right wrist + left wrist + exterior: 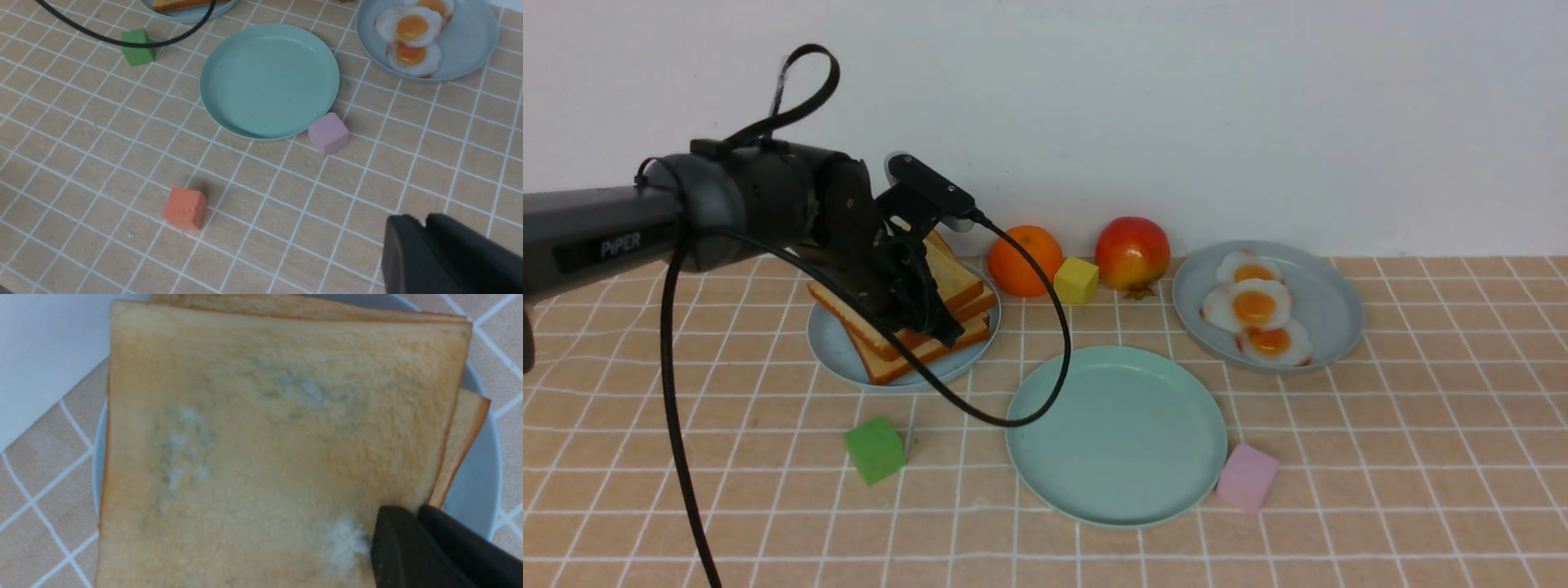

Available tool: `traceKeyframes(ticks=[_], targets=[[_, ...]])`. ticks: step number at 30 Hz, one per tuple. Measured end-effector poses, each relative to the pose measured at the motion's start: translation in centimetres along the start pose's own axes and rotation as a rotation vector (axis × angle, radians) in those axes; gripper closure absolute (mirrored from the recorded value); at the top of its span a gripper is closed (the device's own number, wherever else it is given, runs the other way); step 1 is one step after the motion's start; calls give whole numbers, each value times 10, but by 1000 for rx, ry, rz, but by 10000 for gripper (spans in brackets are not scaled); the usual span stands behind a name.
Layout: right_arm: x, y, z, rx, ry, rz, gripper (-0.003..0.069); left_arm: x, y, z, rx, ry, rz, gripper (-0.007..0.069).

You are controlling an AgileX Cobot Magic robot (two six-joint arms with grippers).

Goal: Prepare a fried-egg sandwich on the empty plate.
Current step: Use the left arm to grab a slice of bread, then use the left arm to put a slice of bread into the empty plate in the middle

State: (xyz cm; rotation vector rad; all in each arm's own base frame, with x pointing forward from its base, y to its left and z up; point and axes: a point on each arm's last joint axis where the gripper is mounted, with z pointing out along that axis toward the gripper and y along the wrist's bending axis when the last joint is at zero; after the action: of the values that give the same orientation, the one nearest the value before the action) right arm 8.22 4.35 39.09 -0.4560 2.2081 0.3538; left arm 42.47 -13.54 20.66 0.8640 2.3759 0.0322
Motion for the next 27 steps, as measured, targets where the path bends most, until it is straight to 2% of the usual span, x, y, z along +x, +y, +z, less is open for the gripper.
traceKeyframes(ticks=[8,13,16,23,27], targets=[[0,0,0,-2,5,1,574,-13,5,-45,-17,-52,-14,625],[0,0,0,-2,5,0,574,-22,-12,-75,12,-47,0,625],[1,0,-1,-2,2,0,574,-30,-42,-89,58,-61,32,629],[4,-1,-9,25,-23,-18,569,-43,-167,-100,226,-82,294,629],[6,-1,-12,31,-28,-23,565,-41,-195,-88,225,-83,388,629]])
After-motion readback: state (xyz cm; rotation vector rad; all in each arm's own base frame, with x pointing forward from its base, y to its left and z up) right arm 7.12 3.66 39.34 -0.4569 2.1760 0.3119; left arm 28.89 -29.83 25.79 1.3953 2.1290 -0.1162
